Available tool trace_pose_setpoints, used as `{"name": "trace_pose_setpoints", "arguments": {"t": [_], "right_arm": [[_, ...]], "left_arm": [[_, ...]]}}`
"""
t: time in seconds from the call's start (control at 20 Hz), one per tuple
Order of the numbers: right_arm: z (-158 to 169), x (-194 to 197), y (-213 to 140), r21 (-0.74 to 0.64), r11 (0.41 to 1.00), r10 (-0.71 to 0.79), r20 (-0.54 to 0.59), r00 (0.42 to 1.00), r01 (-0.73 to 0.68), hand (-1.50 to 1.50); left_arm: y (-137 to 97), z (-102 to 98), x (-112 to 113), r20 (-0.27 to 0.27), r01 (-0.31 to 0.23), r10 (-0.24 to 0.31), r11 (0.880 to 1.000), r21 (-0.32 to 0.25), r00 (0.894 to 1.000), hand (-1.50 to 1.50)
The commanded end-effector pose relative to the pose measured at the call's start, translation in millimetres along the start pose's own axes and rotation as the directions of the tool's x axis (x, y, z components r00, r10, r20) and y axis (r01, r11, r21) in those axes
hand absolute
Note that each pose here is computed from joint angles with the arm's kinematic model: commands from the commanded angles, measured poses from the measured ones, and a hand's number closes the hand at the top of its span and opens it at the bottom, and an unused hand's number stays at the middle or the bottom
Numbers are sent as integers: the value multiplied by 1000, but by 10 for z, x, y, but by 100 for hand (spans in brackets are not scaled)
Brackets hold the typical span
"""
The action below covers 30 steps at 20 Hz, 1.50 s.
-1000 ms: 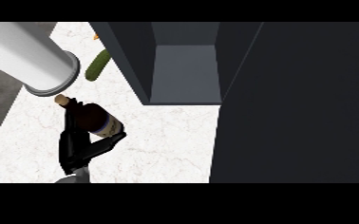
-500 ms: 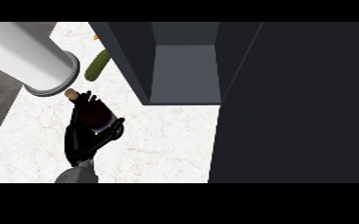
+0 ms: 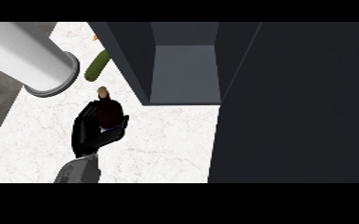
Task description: Pick up the wine, place it into the cabinet and close the cabinet
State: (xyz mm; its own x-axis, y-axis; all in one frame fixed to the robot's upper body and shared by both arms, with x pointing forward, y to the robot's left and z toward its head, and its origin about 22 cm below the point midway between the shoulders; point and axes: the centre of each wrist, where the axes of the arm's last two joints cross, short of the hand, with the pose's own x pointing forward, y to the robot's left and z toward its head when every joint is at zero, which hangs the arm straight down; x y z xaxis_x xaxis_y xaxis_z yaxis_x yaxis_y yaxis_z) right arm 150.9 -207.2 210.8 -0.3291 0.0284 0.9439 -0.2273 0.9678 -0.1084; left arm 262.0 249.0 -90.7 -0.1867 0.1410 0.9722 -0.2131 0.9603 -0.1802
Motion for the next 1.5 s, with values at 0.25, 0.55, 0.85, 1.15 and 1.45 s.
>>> {"name": "trace_pose_setpoints", "arguments": {"t": [0.25, 0.55, 0.85, 1.15, 1.45], "right_arm": [[133, 88, -24, 0, 999, -39, 56, 998, 39, -150], [272, 138, -130, 20, 1000, -15, 60, 998, 14, -150], [153, 57, -43, 1, 999, -50, 39, 998, 50, -150], [140, 135, -85, 24, 999, -39, 48, 998, 38, -150], [226, 209, 49, 26, 998, -65, 28, 998, 64, -150]], "left_arm": [[249, 233, 8, 12, 66, -65, 985, -162, 998, 150], [569, -1, 272, 117, 92, -64, 961, -260, 991, 150], [745, -4, 500, 233, 110, -52, 964, -243, 971, 150], [239, 22, 830, 147, -35, 89, 942, -333, 985, 150], [-229, 85, 1259, 149, 0, 63, 921, -389, 987, 150]]}}
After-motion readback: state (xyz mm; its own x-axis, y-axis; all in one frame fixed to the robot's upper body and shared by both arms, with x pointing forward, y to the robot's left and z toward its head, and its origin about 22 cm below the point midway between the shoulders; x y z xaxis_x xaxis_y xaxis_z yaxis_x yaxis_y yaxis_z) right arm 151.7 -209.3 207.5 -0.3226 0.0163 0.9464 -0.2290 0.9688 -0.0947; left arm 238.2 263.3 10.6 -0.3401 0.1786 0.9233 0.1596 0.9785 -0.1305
